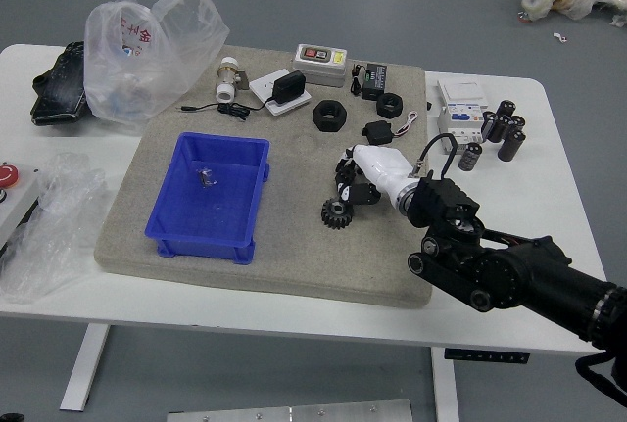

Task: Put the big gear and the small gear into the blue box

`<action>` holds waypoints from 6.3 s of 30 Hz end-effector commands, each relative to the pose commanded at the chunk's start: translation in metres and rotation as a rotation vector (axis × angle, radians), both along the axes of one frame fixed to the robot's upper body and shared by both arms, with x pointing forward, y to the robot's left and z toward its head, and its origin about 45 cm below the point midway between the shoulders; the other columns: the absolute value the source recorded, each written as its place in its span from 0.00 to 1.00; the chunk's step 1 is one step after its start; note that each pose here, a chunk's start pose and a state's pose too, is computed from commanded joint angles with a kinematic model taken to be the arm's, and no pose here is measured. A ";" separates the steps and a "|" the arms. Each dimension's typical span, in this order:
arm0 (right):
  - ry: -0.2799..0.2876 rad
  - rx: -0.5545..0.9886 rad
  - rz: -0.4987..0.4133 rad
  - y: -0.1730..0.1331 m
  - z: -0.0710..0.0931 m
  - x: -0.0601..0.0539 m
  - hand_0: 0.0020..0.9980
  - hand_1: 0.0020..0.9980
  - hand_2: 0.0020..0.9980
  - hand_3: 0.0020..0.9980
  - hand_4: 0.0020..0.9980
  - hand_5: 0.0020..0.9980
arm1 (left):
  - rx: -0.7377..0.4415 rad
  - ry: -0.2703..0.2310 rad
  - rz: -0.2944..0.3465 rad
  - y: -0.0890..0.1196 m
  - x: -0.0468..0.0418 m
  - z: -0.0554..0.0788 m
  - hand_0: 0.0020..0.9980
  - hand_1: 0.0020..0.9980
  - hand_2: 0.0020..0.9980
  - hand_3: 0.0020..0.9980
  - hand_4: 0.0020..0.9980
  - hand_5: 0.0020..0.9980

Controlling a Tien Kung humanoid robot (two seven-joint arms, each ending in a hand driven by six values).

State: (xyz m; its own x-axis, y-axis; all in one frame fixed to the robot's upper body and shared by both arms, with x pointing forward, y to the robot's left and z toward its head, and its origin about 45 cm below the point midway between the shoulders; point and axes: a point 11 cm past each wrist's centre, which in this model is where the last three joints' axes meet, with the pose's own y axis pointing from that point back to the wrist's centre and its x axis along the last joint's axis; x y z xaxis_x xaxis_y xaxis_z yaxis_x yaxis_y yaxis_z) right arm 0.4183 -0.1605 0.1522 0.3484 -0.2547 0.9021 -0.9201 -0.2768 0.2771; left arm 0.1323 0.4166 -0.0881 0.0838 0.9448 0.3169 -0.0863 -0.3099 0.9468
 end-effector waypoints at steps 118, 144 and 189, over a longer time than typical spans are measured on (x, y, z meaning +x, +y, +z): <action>-0.136 0.035 0.064 0.065 0.067 -0.037 0.23 0.39 0.37 0.44 0.58 0.21 | 0.019 0.033 0.022 0.007 -0.0025 0.003 0.65 0.63 0.58 0.69 0.73 0.39; 0.045 -0.234 0.061 0.055 0.010 -0.041 0.28 0.47 0.90 0.95 0.89 0.38 | 0.020 0.037 0.019 0.007 -0.0024 0.004 0.65 0.63 0.58 0.69 0.73 0.39; -0.021 -0.183 0.029 0.047 0.016 -0.006 0.43 0.65 0.66 0.42 0.52 0.07 | 0.020 0.034 0.018 0.006 -0.0021 0.003 0.65 0.63 0.58 0.69 0.72 0.40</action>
State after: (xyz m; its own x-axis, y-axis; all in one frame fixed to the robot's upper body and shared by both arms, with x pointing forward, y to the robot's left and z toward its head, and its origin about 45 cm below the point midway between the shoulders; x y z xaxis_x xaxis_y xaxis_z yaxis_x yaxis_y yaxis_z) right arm 0.4119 -0.1135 0.1681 0.3333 -0.0760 0.9398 -0.9188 -0.2497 0.3057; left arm 0.1302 0.4227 -0.0846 0.0782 0.9398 0.3328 -0.0481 -0.3299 0.9428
